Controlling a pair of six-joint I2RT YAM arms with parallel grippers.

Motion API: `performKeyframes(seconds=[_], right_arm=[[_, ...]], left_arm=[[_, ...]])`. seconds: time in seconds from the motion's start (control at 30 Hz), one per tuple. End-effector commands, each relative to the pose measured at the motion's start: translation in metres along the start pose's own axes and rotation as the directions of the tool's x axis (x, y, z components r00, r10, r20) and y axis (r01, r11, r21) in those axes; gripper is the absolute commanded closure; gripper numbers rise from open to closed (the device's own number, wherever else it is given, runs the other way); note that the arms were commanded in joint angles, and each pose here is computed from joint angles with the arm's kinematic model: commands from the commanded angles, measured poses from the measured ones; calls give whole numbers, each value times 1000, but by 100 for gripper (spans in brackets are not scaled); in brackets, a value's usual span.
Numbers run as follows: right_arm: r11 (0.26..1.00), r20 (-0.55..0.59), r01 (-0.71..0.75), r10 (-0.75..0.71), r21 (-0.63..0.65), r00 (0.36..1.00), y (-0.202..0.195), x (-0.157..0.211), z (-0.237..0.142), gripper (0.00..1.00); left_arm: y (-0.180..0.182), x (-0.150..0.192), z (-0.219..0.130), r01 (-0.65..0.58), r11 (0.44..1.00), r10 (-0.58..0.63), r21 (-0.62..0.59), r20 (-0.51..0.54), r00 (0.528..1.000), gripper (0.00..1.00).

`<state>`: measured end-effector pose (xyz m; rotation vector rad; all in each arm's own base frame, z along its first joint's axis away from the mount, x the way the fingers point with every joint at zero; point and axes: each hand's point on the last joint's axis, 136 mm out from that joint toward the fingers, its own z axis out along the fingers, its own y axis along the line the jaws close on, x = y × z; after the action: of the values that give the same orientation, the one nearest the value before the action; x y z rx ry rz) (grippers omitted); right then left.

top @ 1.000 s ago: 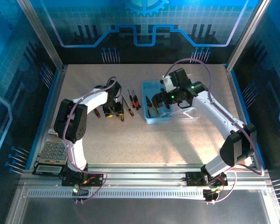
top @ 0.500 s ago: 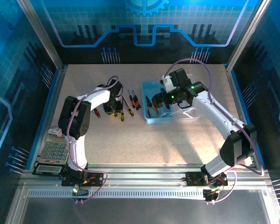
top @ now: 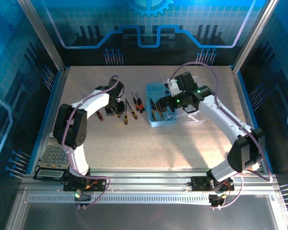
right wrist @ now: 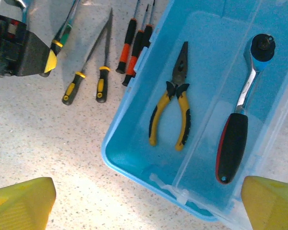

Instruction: Pack the tool kit

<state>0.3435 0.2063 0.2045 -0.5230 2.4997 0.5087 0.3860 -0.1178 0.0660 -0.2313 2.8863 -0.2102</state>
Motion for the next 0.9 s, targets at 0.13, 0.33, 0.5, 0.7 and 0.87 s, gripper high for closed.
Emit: performKeyframes(seconds=[0.13, 0.33, 0.5, 0.7, 0.87], right_arm=[[970, 162, -89, 128, -227, 979, 30, -30, -27, 2], [932, 259, -128, 224, -340, 940, 46, -59, -33, 18], [929, 295, -155, 260, -336, 920, 46, -79, -31, 31], [908, 291, -246, 350, -340, 890, 38, -90, -17, 40], [896, 280, -274, 379, -351, 882, 39, -94, -7, 49]], left_arm=[[-75, -8, -99, -112, 908, 61, 404, 137, 989, 100], [-135, 3, -141, -169, 748, 78, 641, 168, 983, 100], [-175, 18, -163, -240, 645, 136, 725, 200, 970, 100], [-193, 28, -171, -287, 604, 179, 744, 224, 958, 100], [-199, 32, -175, -302, 586, 196, 752, 230, 953, 100]])
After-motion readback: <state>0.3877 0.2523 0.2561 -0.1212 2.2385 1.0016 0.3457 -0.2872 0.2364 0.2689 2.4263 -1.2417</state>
